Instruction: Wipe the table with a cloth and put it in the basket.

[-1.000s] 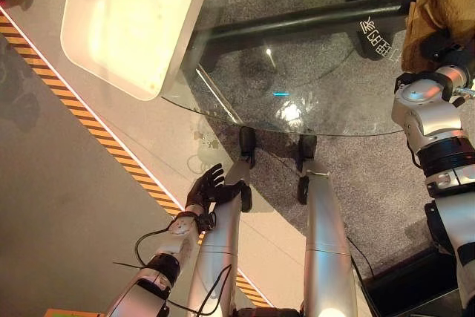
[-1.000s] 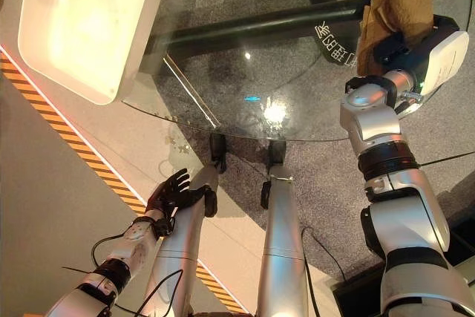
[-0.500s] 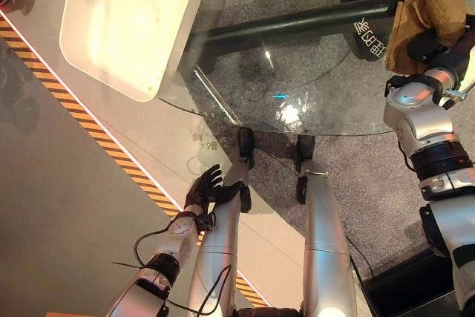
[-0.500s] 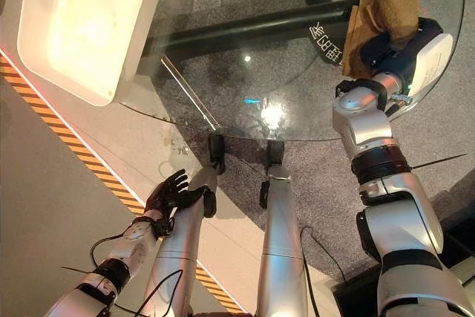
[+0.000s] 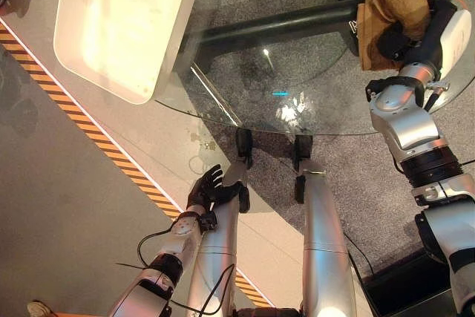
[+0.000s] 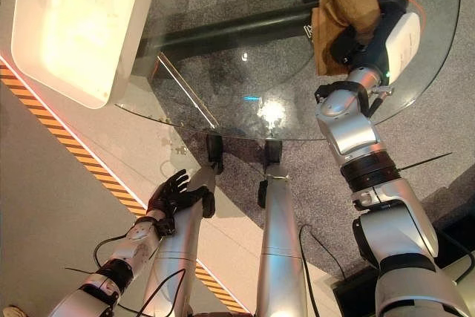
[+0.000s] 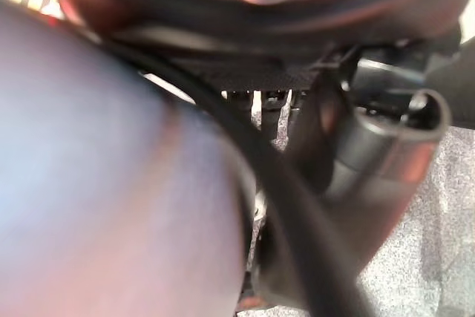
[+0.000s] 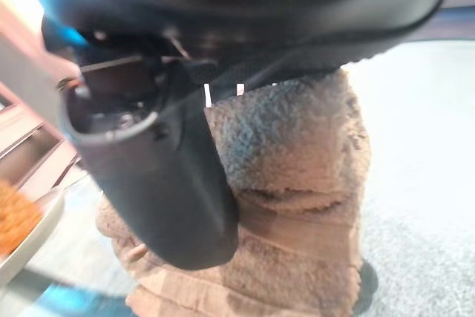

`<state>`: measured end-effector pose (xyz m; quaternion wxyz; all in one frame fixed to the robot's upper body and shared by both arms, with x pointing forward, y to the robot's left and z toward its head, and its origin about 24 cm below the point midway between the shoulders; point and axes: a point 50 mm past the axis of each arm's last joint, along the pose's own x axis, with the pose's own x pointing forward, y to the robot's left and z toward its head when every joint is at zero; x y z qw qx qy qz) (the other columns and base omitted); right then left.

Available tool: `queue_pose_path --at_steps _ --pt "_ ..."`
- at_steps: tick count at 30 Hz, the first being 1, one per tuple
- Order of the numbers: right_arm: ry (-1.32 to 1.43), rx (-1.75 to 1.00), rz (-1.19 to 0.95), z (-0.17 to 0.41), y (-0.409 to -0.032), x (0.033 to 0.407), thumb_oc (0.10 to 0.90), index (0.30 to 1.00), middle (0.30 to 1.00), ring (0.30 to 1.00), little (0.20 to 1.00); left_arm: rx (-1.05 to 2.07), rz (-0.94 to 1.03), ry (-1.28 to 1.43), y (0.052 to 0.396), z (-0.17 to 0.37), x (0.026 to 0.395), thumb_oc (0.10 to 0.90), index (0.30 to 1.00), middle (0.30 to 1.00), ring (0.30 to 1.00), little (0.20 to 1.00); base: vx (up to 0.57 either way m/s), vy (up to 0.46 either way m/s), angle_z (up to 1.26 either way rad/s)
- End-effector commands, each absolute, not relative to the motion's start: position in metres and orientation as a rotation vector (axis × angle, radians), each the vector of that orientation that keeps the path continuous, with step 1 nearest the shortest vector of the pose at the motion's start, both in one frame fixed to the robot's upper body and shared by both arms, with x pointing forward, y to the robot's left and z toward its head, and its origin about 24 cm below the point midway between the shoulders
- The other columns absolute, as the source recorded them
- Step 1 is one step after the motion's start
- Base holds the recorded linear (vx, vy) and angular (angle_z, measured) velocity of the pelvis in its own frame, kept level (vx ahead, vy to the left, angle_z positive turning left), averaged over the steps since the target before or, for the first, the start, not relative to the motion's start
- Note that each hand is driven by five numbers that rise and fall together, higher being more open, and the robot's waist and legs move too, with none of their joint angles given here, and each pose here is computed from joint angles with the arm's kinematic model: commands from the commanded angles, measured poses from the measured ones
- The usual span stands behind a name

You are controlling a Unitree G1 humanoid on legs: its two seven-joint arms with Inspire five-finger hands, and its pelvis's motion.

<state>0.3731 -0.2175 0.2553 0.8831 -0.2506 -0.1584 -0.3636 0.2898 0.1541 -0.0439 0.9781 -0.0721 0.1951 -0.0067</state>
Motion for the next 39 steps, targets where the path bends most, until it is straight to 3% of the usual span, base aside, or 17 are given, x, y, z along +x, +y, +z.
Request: queue_pose_path --at_steps 1,16,29,34,39 --pt "-0.382 -0.589 -0.299 0.234 -0.127 0.372 0.100 0.300 0.300 0.300 0.200 -0.137 -0.024 0.489 0.146 -0.076 0.249 0.800 0.900 0.900 0.900 0.900 0.00 0.000 0.00" --pt "-0.336 -0.670 0.086 0.202 -0.078 0.363 0.100 0.300 0.300 0.300 0.200 -0.093 -0.036 0.479 0.151 -0.077 0.248 0.800 0.900 0.900 0.900 0.900 -0.01 -0.018 0.02" --pt "-0.338 -0.688 0.260 0.191 -0.061 0.355 0.100 0.300 0.300 0.300 0.200 -0.051 -0.032 0.472 0.162 -0.073 0.254 0.800 0.900 0.900 0.900 0.900 -0.01 -0.028 0.11" --pt "-0.342 -0.660 0.209 0.189 -0.064 0.354 0.100 0.300 0.300 0.300 0.200 -0.038 -0.035 0.488 0.164 -0.076 0.251 0.800 0.900 0.900 0.900 0.900 0.01 -0.022 0.13" --pt "-0.404 -0.580 -0.016 0.198 -0.080 0.358 0.100 0.300 0.300 0.300 0.200 -0.044 -0.026 0.490 0.164 -0.077 0.250 0.800 0.900 0.900 0.900 0.900 0.00 0.000 0.00"
